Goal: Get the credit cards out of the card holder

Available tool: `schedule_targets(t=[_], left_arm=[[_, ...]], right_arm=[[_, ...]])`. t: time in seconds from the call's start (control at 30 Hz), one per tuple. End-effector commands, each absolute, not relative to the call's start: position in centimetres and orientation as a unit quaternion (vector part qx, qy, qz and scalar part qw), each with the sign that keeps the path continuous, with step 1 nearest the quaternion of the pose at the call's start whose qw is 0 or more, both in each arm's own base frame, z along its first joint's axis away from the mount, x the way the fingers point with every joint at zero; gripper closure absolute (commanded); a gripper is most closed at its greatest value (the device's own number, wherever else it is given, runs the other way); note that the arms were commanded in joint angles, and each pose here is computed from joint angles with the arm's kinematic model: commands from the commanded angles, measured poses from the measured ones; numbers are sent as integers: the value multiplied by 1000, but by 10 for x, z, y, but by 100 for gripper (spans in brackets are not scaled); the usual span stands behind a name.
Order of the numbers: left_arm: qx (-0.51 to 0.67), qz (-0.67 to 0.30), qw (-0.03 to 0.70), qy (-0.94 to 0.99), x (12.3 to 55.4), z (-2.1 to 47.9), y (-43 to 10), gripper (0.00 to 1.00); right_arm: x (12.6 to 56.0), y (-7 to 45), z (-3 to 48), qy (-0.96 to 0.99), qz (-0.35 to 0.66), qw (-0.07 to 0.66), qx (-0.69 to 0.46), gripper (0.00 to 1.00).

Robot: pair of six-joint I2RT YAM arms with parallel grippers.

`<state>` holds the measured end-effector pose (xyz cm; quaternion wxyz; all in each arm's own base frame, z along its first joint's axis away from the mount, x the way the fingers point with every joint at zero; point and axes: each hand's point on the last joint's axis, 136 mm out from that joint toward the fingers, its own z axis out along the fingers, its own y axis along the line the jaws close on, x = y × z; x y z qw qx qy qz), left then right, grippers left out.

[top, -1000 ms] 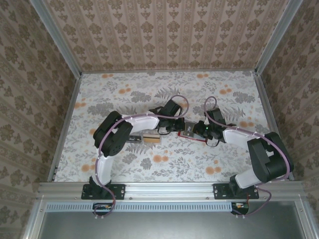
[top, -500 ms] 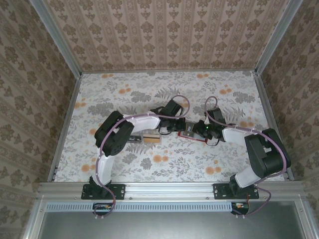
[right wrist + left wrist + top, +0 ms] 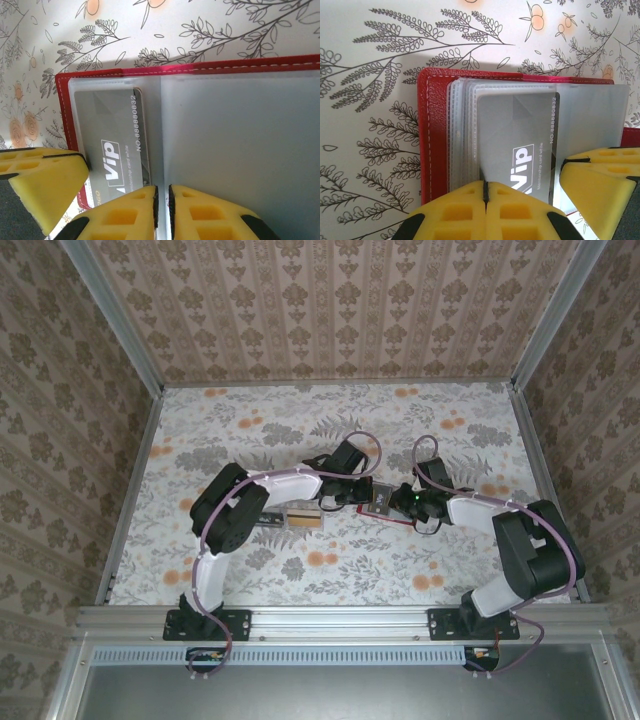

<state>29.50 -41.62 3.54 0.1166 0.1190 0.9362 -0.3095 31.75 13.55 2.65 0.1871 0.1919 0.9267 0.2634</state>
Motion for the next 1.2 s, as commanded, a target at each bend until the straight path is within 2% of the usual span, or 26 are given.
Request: schedule_targets(t=[0.0,0.73,1.17], left_arm=[[111,-259,93,955,287,15,-398,95],[117,-260,86,955,283,12,-402,97],[118,-261,86,954,283,13,-402,97]], right_arm=[[319,136,27,929,261,182,188,82],[328,155,37,913,319,184,178,83],[321,142,25,926,277,174,190,83]])
